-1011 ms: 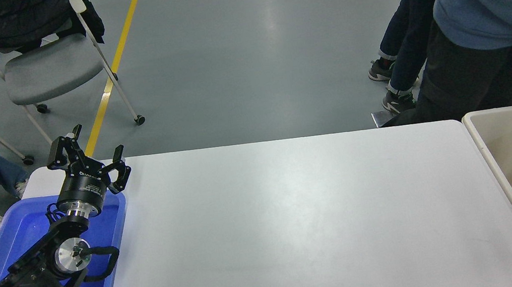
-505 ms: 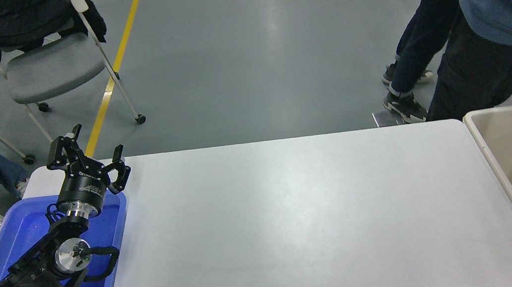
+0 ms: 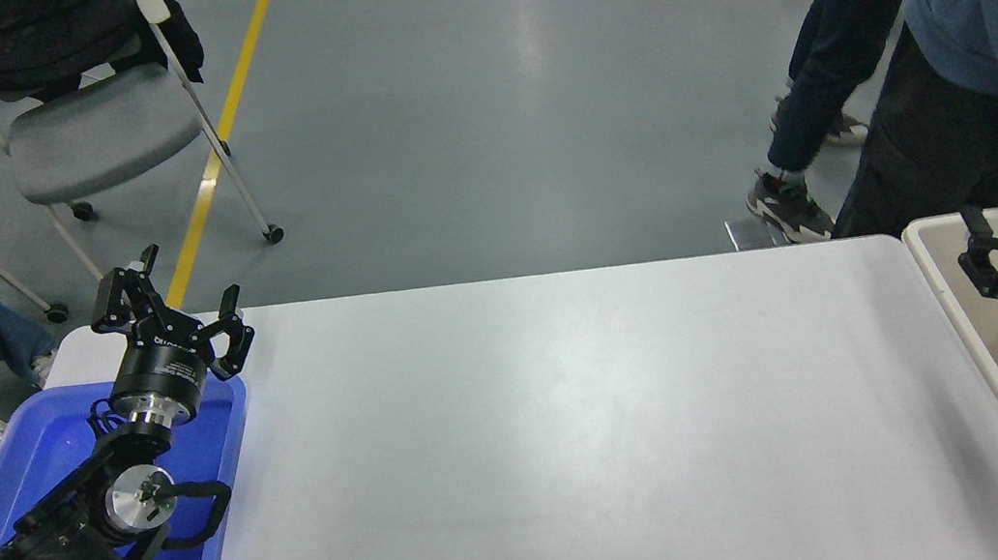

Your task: Dispose of the paper cup in the dustbin

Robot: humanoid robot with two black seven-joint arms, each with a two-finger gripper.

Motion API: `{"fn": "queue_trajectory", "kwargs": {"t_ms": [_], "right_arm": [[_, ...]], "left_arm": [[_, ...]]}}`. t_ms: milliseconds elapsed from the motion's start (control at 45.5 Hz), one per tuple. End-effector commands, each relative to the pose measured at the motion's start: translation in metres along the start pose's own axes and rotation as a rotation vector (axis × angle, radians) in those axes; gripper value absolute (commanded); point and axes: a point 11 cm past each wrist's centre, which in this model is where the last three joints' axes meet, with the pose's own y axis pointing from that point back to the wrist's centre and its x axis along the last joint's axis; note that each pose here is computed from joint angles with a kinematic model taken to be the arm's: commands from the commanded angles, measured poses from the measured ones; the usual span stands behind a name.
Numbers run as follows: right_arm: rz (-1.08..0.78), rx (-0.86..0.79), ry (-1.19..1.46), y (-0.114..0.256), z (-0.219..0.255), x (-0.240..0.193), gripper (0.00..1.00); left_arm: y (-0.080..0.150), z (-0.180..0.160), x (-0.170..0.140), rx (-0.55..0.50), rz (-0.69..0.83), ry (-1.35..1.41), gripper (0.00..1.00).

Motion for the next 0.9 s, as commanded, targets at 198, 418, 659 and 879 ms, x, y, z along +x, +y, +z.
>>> {"fn": "queue_trajectory", "kwargs": {"t_ms": [198, 418, 659, 879], "right_arm": [[-0.035, 0.060, -0.090, 0.011, 0.021, -0.042, 0.99], [-0.035, 0.028, -0.095, 0.012, 0.034, -0.048, 0.99], [-0.034, 0.013, -0.092, 0.014, 0.040, -0.050, 0.99], [-0.036, 0.012, -0.090, 0.013, 0.040, -0.051, 0.99]], "left_arm": [[0.000, 0.000, 0.000, 0.001, 0.000, -0.001, 1.00], [0.000, 0.000, 0.000, 0.000, 0.000, 0.000, 1.00], [0.000, 0.000, 0.000, 0.000, 0.000, 0.000, 1.00], [0.000, 0.000, 0.000, 0.001, 0.000, -0.001, 1.00]]}}
